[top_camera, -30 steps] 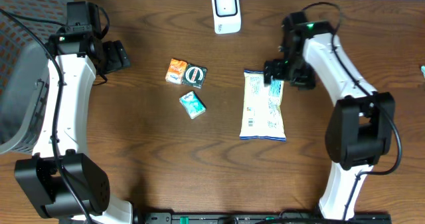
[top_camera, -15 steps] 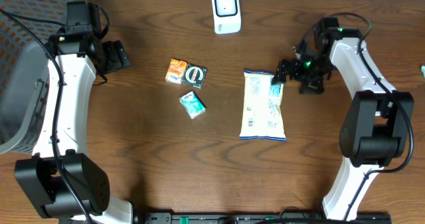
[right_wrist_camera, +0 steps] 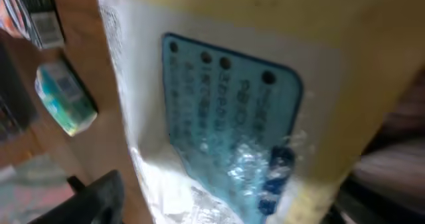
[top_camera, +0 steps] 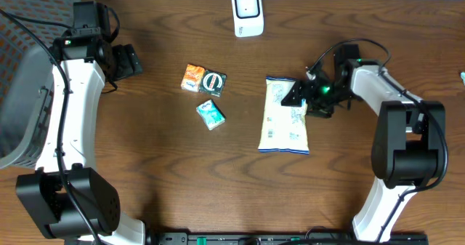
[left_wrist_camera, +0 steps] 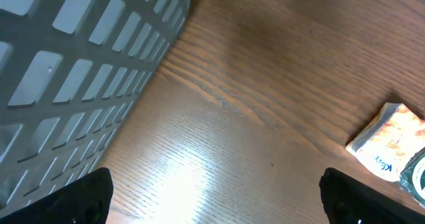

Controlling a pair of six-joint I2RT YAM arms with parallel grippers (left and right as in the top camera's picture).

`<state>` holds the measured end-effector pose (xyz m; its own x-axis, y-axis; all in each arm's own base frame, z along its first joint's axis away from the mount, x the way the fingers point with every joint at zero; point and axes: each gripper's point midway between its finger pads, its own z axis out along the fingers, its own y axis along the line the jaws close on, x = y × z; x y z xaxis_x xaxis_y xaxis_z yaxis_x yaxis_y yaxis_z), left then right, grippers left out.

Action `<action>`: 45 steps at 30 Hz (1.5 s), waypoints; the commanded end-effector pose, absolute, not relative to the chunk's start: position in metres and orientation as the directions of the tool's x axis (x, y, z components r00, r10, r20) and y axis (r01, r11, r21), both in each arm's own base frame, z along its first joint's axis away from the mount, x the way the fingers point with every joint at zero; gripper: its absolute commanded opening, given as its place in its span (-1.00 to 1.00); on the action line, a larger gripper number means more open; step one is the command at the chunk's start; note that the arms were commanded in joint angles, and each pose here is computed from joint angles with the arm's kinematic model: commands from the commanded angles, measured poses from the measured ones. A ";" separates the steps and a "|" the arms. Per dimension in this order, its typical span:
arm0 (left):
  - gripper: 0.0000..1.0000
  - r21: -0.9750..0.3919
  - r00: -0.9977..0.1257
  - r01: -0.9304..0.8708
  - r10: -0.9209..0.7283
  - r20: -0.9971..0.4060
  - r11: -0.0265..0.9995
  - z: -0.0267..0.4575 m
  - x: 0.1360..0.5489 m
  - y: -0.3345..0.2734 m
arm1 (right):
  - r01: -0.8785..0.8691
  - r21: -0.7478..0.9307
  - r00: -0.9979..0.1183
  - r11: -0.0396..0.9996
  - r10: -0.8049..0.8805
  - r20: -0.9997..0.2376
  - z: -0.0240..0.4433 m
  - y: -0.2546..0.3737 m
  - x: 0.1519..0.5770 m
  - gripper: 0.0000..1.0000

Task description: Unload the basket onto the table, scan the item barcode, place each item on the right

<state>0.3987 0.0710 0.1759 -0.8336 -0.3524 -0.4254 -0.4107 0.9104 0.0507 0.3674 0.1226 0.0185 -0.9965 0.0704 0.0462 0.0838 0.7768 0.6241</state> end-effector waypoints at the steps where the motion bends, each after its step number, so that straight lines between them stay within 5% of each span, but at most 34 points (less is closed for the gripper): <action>1: 0.95 0.058 -0.844 -0.404 -0.347 -0.410 0.913 0.170 0.398 0.071 | 0.196 0.436 -0.977 0.878 0.140 0.159 -0.033 0.110 0.338 0.43; 4: 0.96 0.058 -0.844 -0.404 -0.347 -0.410 0.913 0.170 0.398 0.071 | 0.208 0.378 -0.976 0.902 0.164 0.145 -0.041 0.107 0.337 -0.08; 7: 0.95 0.058 -0.844 -0.404 -0.347 -0.410 0.913 0.170 0.398 0.071 | 0.207 0.383 -0.977 0.900 0.168 0.133 -0.041 0.111 0.341 -0.96; 24: 0.95 0.058 -0.844 -0.404 -0.347 -0.410 0.913 0.170 0.398 0.071 | 0.164 0.407 -0.986 0.899 0.159 0.046 0.034 0.078 0.387 -0.98; 25: 0.95 0.058 -0.844 -0.404 -0.347 -0.410 0.913 0.170 0.398 0.071 | 0.162 0.406 -0.987 0.899 0.155 0.051 0.037 0.078 0.387 -0.83; 27: 0.95 0.058 -0.844 -0.404 -0.347 -0.410 0.913 0.170 0.398 0.071 | 0.166 0.406 -0.986 0.899 0.151 0.069 0.039 0.080 0.382 0.09; 30: 0.95 0.058 -0.844 -0.404 -0.347 -0.410 0.913 0.170 0.398 0.071 | 0.171 0.398 -0.984 0.901 0.138 0.111 0.038 0.085 0.372 0.59; 36: 0.95 0.058 -0.844 -0.404 -0.347 -0.410 0.913 0.170 0.398 0.071 | 0.172 0.382 -0.978 0.908 0.111 0.177 0.036 0.094 0.352 0.99; 45: 0.95 0.058 -0.844 -0.404 -0.347 -0.410 0.913 0.170 0.398 0.071 | 0.200 0.365 -0.974 0.909 0.144 0.175 0.006 0.117 0.343 0.98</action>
